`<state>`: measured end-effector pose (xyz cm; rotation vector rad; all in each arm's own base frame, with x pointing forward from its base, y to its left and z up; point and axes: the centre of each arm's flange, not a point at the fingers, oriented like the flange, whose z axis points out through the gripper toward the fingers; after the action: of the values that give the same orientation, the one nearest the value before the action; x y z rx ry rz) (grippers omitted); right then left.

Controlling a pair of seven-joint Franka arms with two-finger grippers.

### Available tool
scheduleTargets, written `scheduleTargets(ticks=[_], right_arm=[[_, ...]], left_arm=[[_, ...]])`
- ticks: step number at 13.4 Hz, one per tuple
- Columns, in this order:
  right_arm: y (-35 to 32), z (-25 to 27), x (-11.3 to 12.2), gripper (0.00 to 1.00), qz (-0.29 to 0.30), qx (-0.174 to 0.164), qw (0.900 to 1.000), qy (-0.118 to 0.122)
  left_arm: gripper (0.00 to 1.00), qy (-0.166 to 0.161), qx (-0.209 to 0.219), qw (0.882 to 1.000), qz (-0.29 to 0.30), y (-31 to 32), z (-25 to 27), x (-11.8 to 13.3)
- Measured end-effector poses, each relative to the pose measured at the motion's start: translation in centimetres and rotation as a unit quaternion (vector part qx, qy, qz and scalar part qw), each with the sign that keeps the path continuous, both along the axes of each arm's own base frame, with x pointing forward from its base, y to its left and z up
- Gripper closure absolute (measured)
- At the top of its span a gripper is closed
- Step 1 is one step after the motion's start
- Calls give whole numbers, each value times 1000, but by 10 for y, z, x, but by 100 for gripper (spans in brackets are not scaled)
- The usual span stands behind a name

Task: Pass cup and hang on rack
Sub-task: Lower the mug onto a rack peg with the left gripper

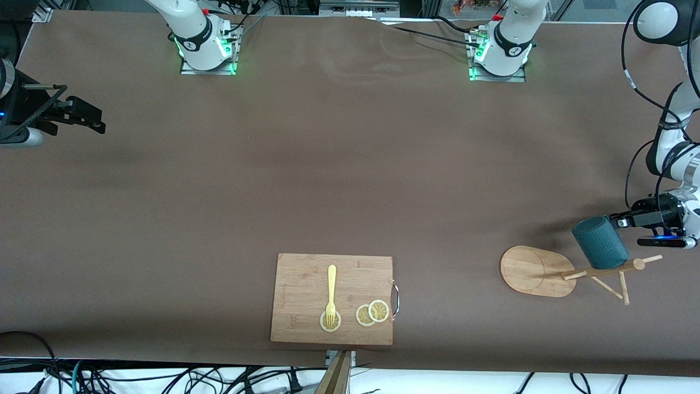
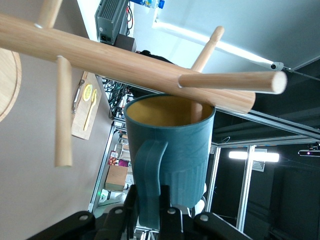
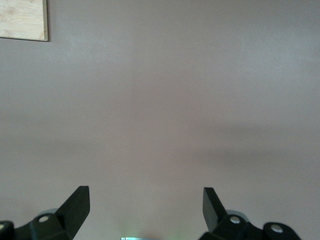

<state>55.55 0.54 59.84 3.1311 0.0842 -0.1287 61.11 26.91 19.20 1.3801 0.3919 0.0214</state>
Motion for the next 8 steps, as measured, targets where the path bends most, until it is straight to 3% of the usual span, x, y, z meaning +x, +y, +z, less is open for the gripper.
scheduleTargets(ticks=[2,6,8], right_arm=[[0,0,0,0,0,0,1000,0],[0,0,0,0,0,0,1000,0],[0,0,0,0,0,0,1000,0]], left_arm=[[76,-2,1,1000,1,1,0,1],[34,-6,11,1000,11,17,6,-1],[11,-4,40,999,5,34,9,-6]])
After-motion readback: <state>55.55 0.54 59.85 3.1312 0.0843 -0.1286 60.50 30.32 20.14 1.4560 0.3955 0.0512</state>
